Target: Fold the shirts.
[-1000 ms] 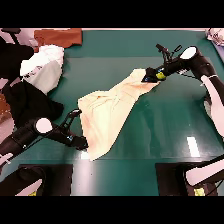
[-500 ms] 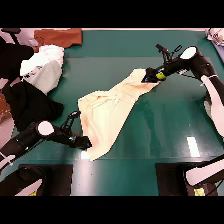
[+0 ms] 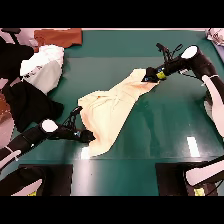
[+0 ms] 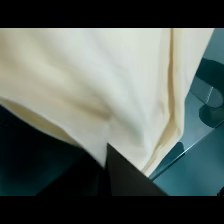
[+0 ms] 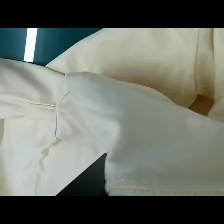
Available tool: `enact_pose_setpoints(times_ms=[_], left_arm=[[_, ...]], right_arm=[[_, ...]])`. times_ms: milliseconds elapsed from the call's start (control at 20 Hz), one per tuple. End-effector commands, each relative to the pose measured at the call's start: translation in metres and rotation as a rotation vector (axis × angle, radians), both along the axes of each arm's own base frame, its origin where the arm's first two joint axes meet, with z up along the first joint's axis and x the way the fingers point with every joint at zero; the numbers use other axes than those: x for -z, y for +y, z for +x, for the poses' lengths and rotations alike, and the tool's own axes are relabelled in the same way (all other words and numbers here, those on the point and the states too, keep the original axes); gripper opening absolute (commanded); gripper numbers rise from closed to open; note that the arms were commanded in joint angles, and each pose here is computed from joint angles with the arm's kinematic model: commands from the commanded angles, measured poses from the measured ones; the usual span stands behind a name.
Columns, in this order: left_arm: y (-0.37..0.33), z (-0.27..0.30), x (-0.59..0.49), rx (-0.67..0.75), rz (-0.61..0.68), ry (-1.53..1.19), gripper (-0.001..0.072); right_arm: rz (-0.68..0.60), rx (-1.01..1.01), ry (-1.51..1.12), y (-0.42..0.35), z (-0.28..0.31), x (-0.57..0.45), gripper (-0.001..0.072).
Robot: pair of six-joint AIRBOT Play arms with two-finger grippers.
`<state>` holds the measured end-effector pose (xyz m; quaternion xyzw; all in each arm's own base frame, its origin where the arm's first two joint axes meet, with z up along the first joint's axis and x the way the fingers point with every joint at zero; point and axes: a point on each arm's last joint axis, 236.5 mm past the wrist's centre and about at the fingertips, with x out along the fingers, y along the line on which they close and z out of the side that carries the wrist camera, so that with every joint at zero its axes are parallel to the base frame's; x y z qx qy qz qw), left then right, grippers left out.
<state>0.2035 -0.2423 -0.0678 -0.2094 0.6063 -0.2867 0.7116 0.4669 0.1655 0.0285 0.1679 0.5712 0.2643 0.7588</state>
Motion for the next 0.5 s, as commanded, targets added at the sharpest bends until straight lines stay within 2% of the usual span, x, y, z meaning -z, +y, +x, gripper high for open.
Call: enact_pose_setpoints(times_ms=[0,100,300,450], left_arm=[[-0.009,0.03,-0.024,-0.001,-0.036,-0.104,0.0022],[-0.007,0.05,-0.05,0.011,-0.027,-0.154,0.0021],[0.03,0.065,-0.073,0.059,0.161,-0.173,0.0021],[0.051,0.091,-0.113,-0.041,0.175,-0.27,0.0021]], right_arm=[[0.0,-0.003,-0.012,0.0,-0.002,-0.007,0.0019],[0.0,-0.001,-0.025,-0.003,-0.003,-0.016,0.0018],[-0.003,-0.006,-0.017,-0.025,-0.017,-0.035,0.0018],[-0.016,-0.013,-0.085,-0.039,-0.03,-0.061,0.0014]])
